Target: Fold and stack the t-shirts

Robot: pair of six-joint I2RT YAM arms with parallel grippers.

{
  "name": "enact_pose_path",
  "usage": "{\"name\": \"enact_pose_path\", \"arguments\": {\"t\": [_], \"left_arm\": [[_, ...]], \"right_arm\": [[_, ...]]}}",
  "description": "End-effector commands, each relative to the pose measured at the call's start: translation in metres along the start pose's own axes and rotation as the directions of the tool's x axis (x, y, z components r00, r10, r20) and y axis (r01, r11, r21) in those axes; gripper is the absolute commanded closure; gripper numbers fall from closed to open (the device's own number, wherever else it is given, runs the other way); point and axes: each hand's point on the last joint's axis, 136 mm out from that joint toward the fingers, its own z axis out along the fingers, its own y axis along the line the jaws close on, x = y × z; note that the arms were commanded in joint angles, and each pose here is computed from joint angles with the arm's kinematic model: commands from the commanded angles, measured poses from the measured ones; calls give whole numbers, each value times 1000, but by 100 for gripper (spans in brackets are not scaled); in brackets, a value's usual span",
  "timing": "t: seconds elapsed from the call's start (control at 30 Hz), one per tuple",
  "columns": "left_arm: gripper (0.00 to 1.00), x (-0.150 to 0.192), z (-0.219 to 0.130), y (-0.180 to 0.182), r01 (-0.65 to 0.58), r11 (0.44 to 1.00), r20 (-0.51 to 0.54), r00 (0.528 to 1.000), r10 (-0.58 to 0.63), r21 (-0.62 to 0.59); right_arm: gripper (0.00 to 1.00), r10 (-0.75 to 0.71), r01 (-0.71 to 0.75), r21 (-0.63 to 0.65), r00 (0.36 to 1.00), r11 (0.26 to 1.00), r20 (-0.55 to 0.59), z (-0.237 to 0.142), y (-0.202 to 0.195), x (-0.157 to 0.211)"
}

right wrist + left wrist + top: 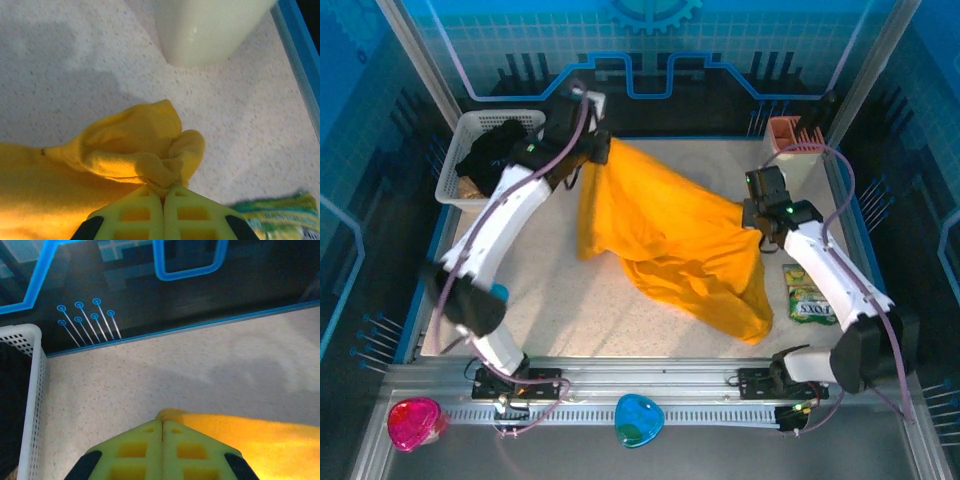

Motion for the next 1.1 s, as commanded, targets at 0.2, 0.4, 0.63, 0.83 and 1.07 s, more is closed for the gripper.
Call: {"name": "enact_pose_path", "arguments": {"t": [0.2, 0.4, 0.63, 0.83, 1.07], "left_arm": [[100, 48, 159, 45, -116, 944, -125, 989, 81, -309], [12, 59, 183, 44, -162, 936, -79, 986, 145, -312], [1, 50, 122, 55, -32, 953, -104, 995, 0, -300], [0, 66, 32, 64, 93, 962, -142, 981, -132, -255], [1, 203, -32, 65, 170, 950, -428, 862, -273, -263]], "right_arm": [[100, -24, 26, 69, 999, 997, -34, 82, 28, -34], [100, -6, 10, 81, 999, 997, -41, 113, 44, -47], [49, -30, 32, 43, 998, 999, -51, 109, 65, -59], [16, -59, 59, -1, 998, 998, -19, 65, 68, -58], [21, -145, 126, -208, 986, 970, -82, 8, 98, 16]]}}
